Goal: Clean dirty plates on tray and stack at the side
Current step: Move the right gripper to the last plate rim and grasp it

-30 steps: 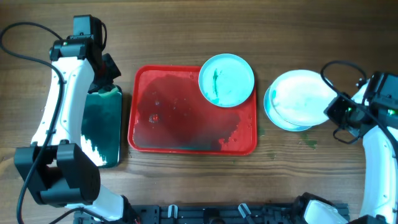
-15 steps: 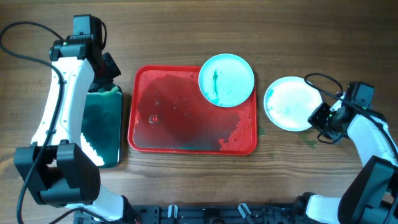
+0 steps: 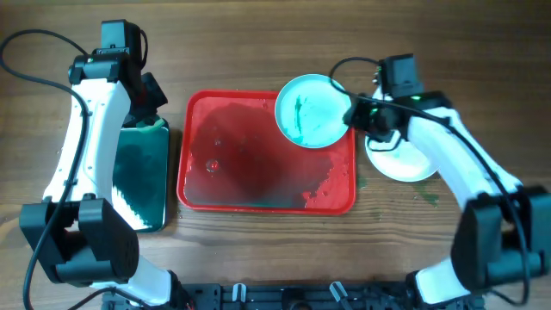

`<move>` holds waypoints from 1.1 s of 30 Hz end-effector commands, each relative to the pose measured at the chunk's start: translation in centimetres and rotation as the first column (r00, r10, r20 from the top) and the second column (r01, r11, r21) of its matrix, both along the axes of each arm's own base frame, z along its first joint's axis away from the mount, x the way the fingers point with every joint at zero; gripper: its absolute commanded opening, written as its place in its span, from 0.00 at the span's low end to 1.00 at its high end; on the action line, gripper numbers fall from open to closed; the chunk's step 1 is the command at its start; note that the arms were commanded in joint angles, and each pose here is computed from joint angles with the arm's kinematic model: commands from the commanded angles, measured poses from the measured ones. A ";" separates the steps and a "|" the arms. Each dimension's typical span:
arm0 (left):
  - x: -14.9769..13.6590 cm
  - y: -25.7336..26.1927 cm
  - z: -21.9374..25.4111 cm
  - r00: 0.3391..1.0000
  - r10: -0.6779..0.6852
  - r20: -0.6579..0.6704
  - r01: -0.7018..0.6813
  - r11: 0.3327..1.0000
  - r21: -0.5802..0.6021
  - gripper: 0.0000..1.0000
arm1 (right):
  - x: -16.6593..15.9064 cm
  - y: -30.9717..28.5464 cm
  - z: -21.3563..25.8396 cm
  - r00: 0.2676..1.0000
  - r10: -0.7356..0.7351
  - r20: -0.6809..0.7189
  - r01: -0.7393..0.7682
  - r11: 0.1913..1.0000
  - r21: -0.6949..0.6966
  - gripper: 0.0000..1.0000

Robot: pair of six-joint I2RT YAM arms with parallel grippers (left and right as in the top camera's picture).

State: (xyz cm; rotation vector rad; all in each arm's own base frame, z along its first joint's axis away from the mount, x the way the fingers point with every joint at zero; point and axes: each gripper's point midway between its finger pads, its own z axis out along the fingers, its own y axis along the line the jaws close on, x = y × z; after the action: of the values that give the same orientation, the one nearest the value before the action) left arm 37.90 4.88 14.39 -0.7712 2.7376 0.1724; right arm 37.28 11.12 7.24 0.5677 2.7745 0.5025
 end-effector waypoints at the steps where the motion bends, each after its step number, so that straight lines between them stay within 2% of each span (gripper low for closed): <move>1: 0.3 0.1 0.7 0.999 0.018 0.030 -0.018 1.000 -0.009 0.04 | 0.0 0.7 -3.8 0.995 -0.043 -0.090 0.043 0.999 -0.006 0.47; 3: 0.3 0.1 0.7 0.999 0.018 0.030 -0.018 1.000 -0.009 0.04 | -0.3 1.1 -5.4 0.992 -0.034 -0.123 0.033 0.999 -0.009 0.47; 5: 0.3 0.1 0.7 0.999 0.018 0.030 -0.018 1.000 -0.009 0.04 | -0.7 1.3 -6.7 0.988 -0.025 -0.155 0.023 1.000 -0.018 0.42; 7: 0.3 0.1 0.7 0.999 0.018 0.030 -0.018 1.000 -0.009 0.04 | -1.1 2.0 -7.4 0.984 -0.006 -0.177 0.004 1.000 -0.012 0.27; 9: 0.3 0.1 0.7 0.999 0.018 0.030 -0.018 1.000 -0.009 0.04 | -1.4 2.7 -7.4 0.984 0.018 -0.177 -0.020 1.000 -0.006 0.21; 10: 0.3 0.1 0.7 0.999 0.018 0.029 -0.018 1.000 -0.009 0.04 | -1.8 3.8 -7.3 0.982 0.080 -0.172 -0.080 0.997 0.011 0.12; 11: 0.3 0.1 0.6 0.999 0.018 0.026 -0.018 1.000 -0.009 0.04 | -2.3 4.7 -7.2 0.977 0.126 -0.172 -0.125 0.992 0.017 0.09; 14: 0.4 0.1 0.2 1.000 0.018 0.017 -0.018 1.000 -0.009 0.04 | -4.2 7.7 -7.1 0.955 0.231 -0.186 -0.226 0.973 0.052 0.05; 18: 0.4 0.1 0.2 1.000 0.018 0.017 -0.018 1.000 -0.009 0.04 | -5.3 11.5 -5.5 0.900 0.412 -0.145 -0.411 0.911 0.040 0.08; 20: 0.4 0.1 0.2 1.000 0.018 0.017 -0.018 1.000 -0.009 0.04 | -4.5 11.9 -4.4 0.886 0.451 -0.111 -0.454 0.891 0.000 0.20; 22: 0.4 0.1 0.2 1.000 0.018 0.017 -0.018 1.000 -0.009 0.04 | -3.0 11.9 -3.4 0.834 0.550 -0.043 -0.551 0.831 -0.070 0.36; 24: 0.4 0.1 0.2 1.000 0.018 0.017 -0.018 1.000 -0.009 0.04 | -1.6 10.9 -3.0 0.810 0.587 -0.017 -0.582 0.798 -0.156 0.43; 29: 0.4 0.1 0.2 1.000 0.018 0.018 -0.018 1.000 -0.009 0.04 | -0.5 11.6 -3.4 0.693 0.719 0.047 -0.695 0.684 -0.222 0.45; 31: 0.4 0.1 0.2 1.000 0.018 0.018 -0.018 1.000 -0.009 0.04 | -0.7 12.2 -4.7 0.663 0.748 0.040 -0.729 0.656 -0.197 0.44; 33: 0.4 0.1 0.2 1.000 0.018 0.018 -0.018 1.000 -0.009 0.04 | -0.7 12.9 -5.0 0.648 0.760 0.056 -0.744 0.647 -0.167 0.38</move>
State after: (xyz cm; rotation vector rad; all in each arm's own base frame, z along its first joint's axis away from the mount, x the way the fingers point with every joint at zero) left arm 37.98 4.90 14.40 -0.7708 2.7346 0.1718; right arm 36.20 22.82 2.61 -0.6130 2.8086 0.4138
